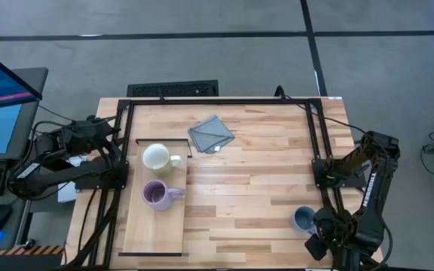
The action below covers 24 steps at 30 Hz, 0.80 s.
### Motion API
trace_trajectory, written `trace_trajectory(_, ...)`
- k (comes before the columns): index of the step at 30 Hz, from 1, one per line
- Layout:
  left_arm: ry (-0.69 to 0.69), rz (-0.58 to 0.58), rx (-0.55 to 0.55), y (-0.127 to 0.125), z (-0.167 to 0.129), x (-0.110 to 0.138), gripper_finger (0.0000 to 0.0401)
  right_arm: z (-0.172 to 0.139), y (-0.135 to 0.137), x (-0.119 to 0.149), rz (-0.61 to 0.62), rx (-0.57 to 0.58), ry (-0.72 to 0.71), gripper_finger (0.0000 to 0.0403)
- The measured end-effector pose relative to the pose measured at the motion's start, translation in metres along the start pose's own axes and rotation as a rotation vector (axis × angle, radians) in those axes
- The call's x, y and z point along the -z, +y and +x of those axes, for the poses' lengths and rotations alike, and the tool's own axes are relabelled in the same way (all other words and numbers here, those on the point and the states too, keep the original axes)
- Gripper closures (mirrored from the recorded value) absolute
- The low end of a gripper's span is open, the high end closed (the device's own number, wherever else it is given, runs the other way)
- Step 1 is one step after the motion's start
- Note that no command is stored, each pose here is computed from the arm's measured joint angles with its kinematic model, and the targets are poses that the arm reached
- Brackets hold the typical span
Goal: Stack small to large cups/mugs on shelf
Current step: Put the blue mug on the shelf
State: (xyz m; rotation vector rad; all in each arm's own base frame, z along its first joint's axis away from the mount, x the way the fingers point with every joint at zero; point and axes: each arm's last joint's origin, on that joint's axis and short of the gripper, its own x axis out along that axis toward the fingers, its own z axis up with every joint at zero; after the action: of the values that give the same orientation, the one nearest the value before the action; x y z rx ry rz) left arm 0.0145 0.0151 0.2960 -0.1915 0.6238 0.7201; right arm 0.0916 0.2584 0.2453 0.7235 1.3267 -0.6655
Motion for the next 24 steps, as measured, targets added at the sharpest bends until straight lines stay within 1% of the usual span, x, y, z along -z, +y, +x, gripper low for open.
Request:
trace_trajectory(11, 0.000, -0.007, 0.000, 0.000, 0.000, 0.000, 0.0198, 0.031, -0.005, 0.002, 0.003, -0.020, 0.015, 0.0106)
trace_trajectory(17, 0.000, -0.015, 0.000, 0.000, 0.000, 0.000, 0.0198, 0.040, -0.011, -0.001, -0.003, 0.016, -0.008, 0.0106)
trace_trajectory(19, 0.000, -0.017, 0.000, 0.000, 0.000, 0.000, 0.0198, 0.040, -0.011, -0.001, -0.004, 0.011, -0.005, 0.0106)
trace_trajectory(24, 0.000, -0.024, 0.000, 0.000, 0.000, 0.000, 0.0198, 0.040, -0.008, 0.001, -0.090, -0.017, 0.012, 0.0106)
